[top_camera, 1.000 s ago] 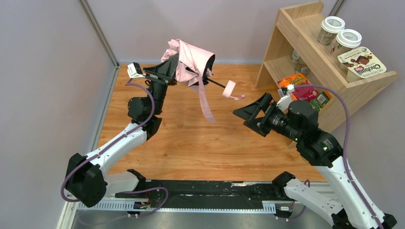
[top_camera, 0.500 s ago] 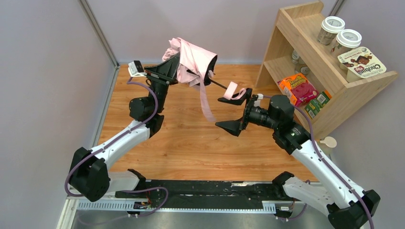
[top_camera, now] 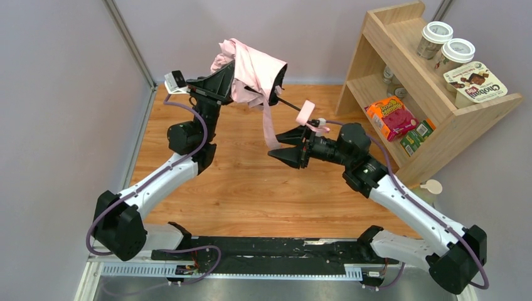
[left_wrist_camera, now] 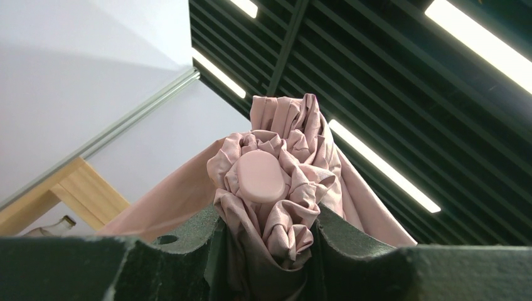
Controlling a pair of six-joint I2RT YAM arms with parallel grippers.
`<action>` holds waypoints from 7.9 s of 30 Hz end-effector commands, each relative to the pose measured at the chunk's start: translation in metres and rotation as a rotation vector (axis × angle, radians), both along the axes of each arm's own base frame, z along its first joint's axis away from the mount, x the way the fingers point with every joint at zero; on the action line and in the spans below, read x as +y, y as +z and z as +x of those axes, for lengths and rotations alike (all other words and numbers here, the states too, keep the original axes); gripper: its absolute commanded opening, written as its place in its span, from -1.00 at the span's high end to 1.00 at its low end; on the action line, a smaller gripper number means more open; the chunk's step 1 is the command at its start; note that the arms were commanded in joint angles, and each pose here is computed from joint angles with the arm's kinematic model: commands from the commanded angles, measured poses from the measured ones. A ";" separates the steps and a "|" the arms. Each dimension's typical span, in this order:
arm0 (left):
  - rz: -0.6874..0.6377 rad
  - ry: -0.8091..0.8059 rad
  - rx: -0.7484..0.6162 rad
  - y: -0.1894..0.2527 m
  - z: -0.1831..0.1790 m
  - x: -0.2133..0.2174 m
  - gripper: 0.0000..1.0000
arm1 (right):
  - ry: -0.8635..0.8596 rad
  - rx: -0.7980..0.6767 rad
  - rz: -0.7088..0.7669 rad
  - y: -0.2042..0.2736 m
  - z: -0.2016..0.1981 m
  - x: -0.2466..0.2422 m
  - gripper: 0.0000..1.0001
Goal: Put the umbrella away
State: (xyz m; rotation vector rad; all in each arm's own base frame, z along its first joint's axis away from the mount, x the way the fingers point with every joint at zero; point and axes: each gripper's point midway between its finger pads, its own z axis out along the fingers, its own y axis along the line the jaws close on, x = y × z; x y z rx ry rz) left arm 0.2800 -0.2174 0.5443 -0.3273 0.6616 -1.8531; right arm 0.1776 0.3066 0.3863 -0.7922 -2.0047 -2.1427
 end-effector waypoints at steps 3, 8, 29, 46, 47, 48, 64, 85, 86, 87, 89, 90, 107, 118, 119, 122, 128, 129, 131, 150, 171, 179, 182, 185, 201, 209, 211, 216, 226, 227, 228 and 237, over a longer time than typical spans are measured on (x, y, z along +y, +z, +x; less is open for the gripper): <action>-0.109 -0.015 -0.192 0.045 -0.039 0.018 1.00 | 0.120 0.020 0.190 0.060 0.001 0.019 0.66; -0.131 -0.026 -0.218 0.048 -0.041 0.018 1.00 | 0.303 -0.110 0.255 0.100 -0.037 0.043 1.00; -0.238 -0.389 -0.168 0.102 -0.118 -0.023 1.00 | 0.293 -0.409 0.086 0.071 0.044 0.081 1.00; 0.089 -0.344 0.106 0.038 -0.107 -0.054 1.00 | 0.099 -0.630 -0.164 0.042 0.095 0.011 1.00; 0.095 -0.330 0.120 0.037 -0.109 -0.048 1.00 | 0.092 -0.644 -0.182 0.037 0.096 0.009 1.00; 0.111 -0.299 0.131 0.032 -0.106 -0.047 1.00 | 0.081 -0.656 -0.209 0.033 0.096 0.007 1.00; 0.591 -0.002 0.558 -0.082 -0.056 -0.048 1.00 | -0.235 -1.037 -0.471 0.061 0.118 -0.028 1.00; 0.748 0.277 1.153 -0.294 -0.036 0.015 1.00 | -0.345 -1.077 -0.212 0.010 0.087 -0.017 1.00; 0.780 0.298 1.195 -0.304 -0.038 0.020 1.00 | -0.326 -1.065 -0.218 0.001 0.085 -0.016 1.00; 0.781 0.308 1.232 -0.310 -0.040 0.024 1.00 | -0.322 -1.061 -0.219 -0.002 0.082 -0.018 1.00; 0.811 0.344 1.298 -0.326 -0.043 0.034 1.00 | -0.244 -1.062 -0.203 -0.007 0.073 -0.012 1.00; 0.834 0.352 1.325 -0.336 -0.045 0.036 1.00 | -0.222 -1.047 -0.207 -0.014 0.070 -0.011 1.00; 1.035 0.487 1.550 -0.455 -0.055 0.059 1.00 | -0.026 -0.804 -0.116 -0.095 0.042 0.012 1.00; 1.141 0.505 1.639 -0.508 -0.058 0.065 1.00 | 0.154 -0.852 -0.253 -0.165 0.016 0.037 1.00; 1.140 0.507 1.638 -0.508 -0.057 0.064 1.00 | 0.174 -0.859 -0.255 -0.170 0.013 0.040 1.00; 1.160 0.518 1.640 -0.513 -0.054 0.063 1.00 | 0.252 -0.901 -0.309 -0.181 -0.001 0.055 1.00; 1.201 0.501 1.689 -0.539 -0.059 0.059 1.00 | 0.362 -1.034 -0.457 -0.204 -0.003 0.071 1.00; 1.198 0.506 1.700 -0.542 -0.059 0.061 1.00 | 0.370 -1.072 -0.490 -0.208 -0.003 0.073 1.00; 1.194 0.507 1.712 -0.554 -0.064 0.064 1.00 | 0.399 -1.131 -0.559 -0.216 -0.007 0.079 1.00; 1.106 0.338 1.658 -0.579 -0.077 0.052 1.00 | 0.473 -1.446 -0.588 -0.284 -0.035 0.102 1.00; 1.390 0.316 1.904 -0.591 -0.108 0.067 1.00 | 0.479 -1.381 -0.940 -0.355 -0.028 0.072 1.00; 1.307 0.224 1.934 -0.609 -0.115 0.053 1.00 | 0.431 -1.153 -1.041 -0.423 -0.033 0.046 1.00; 1.300 0.232 1.923 -0.610 -0.114 0.055 1.00 | 0.378 -1.088 -1.074 -0.441 -0.034 0.030 1.00; 1.262 0.214 1.915 -0.612 -0.112 0.050 1.00 | 0.327 -1.041 -1.103 -0.447 -0.033 0.017 1.00; 1.353 0.250 1.985 -0.571 -0.102 0.046 1.00 | 0.420 -1.179 -0.995 -0.416 -0.043 0.042 1.00; 1.399 0.072 2.021 -0.559 -0.105 0.037 1.00 | 0.457 -1.369 -1.247 -0.414 -0.029 0.047 0.99; 1.405 0.047 2.001 -0.553 -0.099 0.034 1.00 | 0.473 -1.387 -1.307 -0.418 -0.028 0.043 0.96; 1.508 -0.010 2.027 -0.545 -0.098 0.035 1.00 | 0.596 -1.470 -1.487 -0.424 -0.033 0.041 0.97; 1.725 -0.159 2.071 -0.517 -0.105 0.042 1.00 | 0.698 -1.615 -1.811 -0.406 -0.002 0.031 1.00; 1.755 -0.182 2.027 -0.512 -0.100 0.040 1.00 | 0.727 -1.626 -1.830 -0.403 -0.001 0.031 1.00; 1.787 -0.194 2.053 -0.512 -0.102 0.046 1.00 | 0.752 -1.640 -1.835 -0.401 0.000 0.030 1.00; 2.033 -0.296 1.992 -0.481 -0.105 0.059 1.00 | 0.987 -1.766 -2.029 -0.378 0.021 0.021 1.00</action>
